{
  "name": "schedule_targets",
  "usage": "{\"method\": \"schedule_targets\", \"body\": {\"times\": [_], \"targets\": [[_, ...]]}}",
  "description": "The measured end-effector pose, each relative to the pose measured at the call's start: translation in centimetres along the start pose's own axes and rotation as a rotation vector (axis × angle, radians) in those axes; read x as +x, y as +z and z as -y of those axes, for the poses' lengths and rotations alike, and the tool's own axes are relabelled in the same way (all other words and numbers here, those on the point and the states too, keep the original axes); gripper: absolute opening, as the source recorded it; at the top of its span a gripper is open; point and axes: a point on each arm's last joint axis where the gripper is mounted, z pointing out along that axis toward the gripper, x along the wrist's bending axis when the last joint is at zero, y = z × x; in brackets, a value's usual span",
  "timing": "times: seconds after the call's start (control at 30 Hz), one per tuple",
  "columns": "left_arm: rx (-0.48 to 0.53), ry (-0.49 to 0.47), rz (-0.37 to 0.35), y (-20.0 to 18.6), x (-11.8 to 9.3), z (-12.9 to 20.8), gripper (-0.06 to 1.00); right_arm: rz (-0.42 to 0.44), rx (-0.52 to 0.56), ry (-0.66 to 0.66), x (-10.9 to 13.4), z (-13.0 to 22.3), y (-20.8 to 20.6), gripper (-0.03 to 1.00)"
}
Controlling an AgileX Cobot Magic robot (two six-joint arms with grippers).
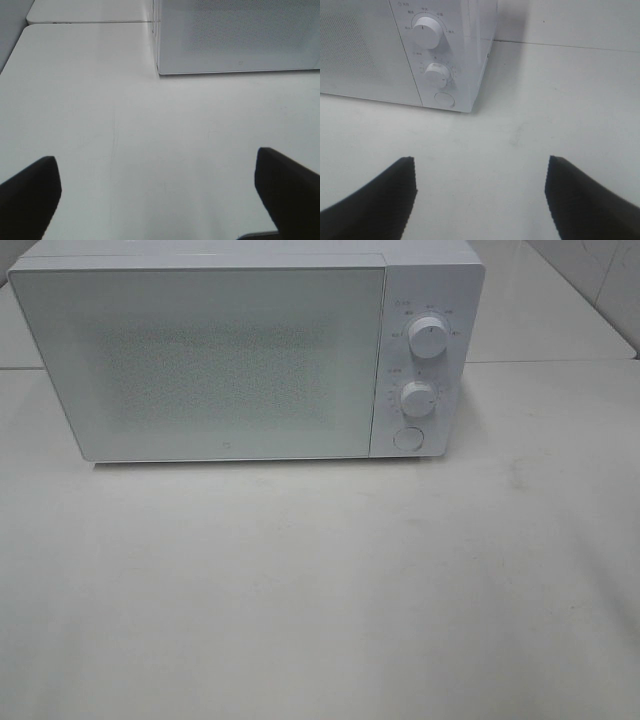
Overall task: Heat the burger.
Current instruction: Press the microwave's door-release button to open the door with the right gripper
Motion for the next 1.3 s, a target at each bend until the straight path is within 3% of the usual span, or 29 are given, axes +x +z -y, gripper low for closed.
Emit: {"method": "schedule_targets", "body": {"times": [0.47, 0.77, 1.07, 1.3], "targets": [[0.0, 0.0, 0.0, 0.0, 0.0, 0.0, 0.97, 0.034, 0.006, 0.011, -0.6, -1.2, 7.2, 0.71], [0.0, 0.0, 0.0, 0.0, 0.0, 0.0, 0.97, 0.064, -0.137, 0.019, -1.3, 0.5, 11.2, 0.71], [0.0, 0.0, 0.0, 0.0, 0.0, 0.0, 0.97, 0.072, -0.207, 0.012, 0.6, 2.8, 14.7, 0.74], [0.0, 0.0, 0.0, 0.0, 0.0, 0.0, 0.97, 0.156, -0.207, -0.021, 2.9, 5.7, 17.5, 0.75]]}}
